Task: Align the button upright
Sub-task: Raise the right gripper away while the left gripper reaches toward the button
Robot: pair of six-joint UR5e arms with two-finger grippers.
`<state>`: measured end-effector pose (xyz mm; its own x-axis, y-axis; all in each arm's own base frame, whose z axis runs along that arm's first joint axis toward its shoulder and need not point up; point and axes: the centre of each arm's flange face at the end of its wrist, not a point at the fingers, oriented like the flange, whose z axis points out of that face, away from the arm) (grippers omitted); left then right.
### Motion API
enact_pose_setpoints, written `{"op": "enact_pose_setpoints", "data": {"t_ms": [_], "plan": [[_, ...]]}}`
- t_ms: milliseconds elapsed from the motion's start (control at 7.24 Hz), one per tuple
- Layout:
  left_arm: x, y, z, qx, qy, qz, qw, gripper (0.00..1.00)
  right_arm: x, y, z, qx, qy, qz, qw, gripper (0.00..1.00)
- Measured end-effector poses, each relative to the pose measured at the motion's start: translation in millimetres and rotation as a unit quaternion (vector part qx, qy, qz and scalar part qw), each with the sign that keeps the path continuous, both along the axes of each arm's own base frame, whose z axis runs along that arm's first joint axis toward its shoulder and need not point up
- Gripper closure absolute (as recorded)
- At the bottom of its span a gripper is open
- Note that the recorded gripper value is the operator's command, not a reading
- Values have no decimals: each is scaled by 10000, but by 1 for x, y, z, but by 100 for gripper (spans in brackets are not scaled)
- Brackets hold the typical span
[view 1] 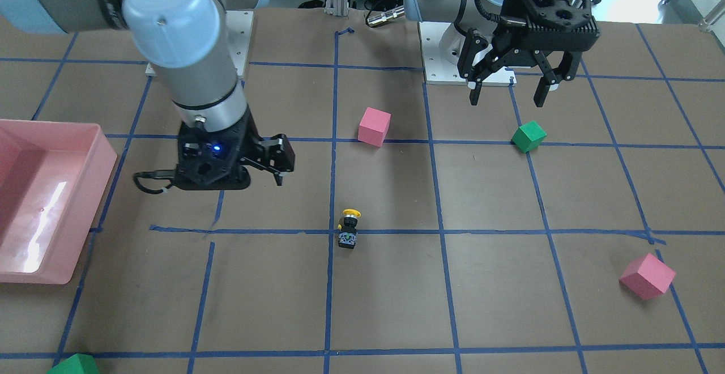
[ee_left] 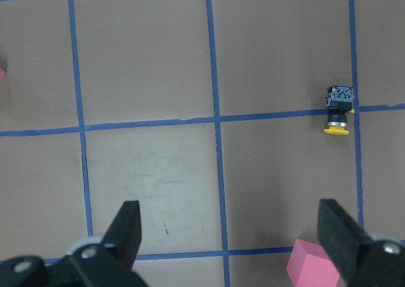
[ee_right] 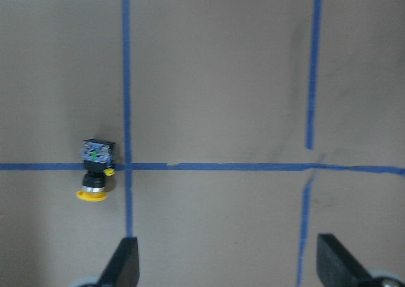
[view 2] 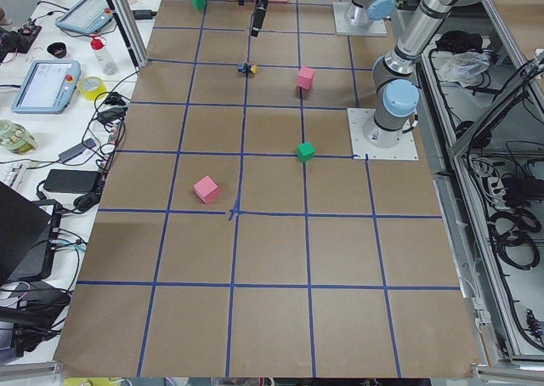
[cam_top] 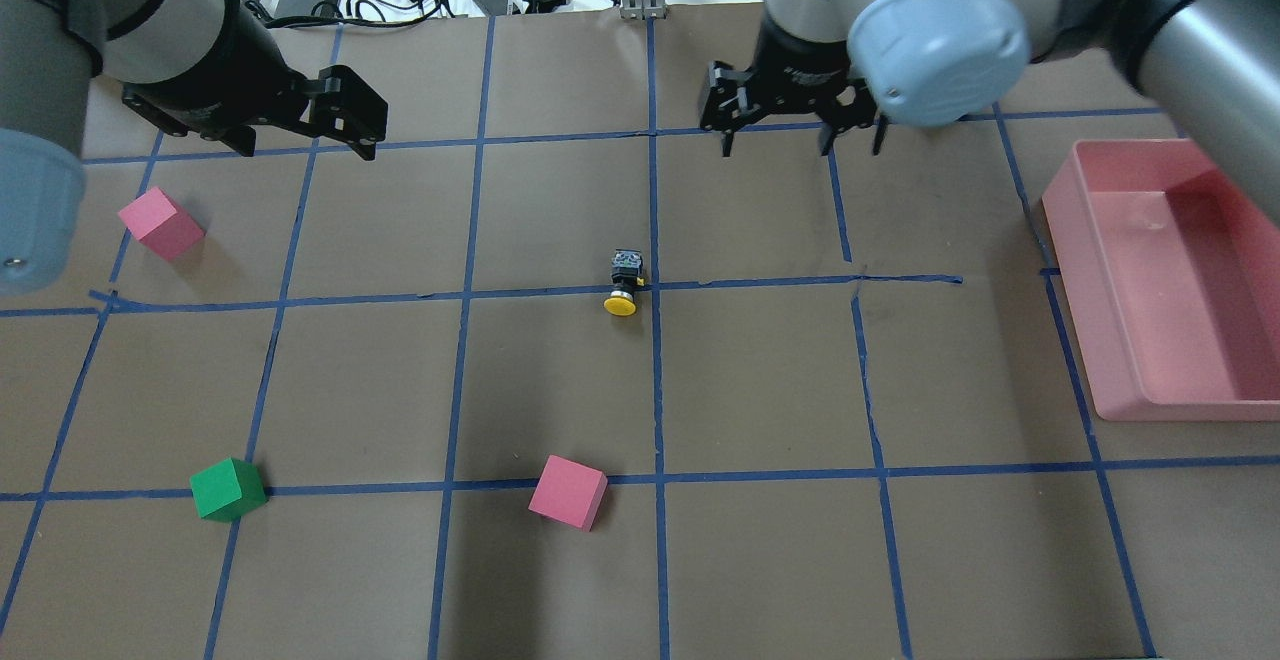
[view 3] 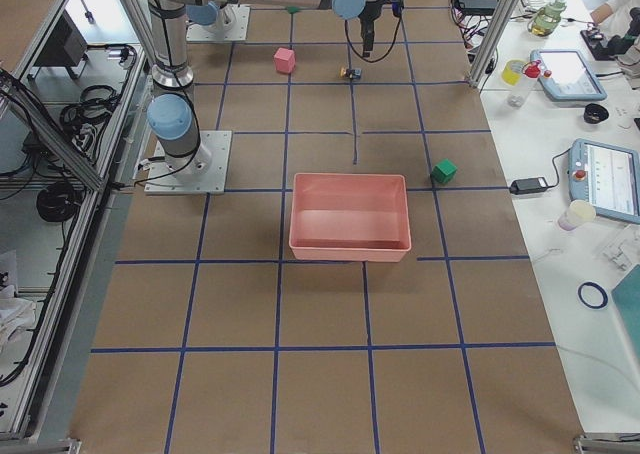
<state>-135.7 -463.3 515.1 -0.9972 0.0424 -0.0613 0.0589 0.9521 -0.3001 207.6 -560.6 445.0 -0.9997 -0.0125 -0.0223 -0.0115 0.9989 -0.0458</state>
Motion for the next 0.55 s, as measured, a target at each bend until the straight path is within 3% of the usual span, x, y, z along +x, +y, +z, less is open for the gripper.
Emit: {"op": "enact_pose_setpoints", "data": {"t_ms": [276, 552], "plan": [[-9, -3, -59, -636, 56, -87, 9979, 0, -54, 20, 57, -1, 424, 110, 9990, 0], [-35, 14, -130, -1097, 117, -292, 9935, 0, -65, 38, 80, -4, 442, 112, 9990, 0]]}}
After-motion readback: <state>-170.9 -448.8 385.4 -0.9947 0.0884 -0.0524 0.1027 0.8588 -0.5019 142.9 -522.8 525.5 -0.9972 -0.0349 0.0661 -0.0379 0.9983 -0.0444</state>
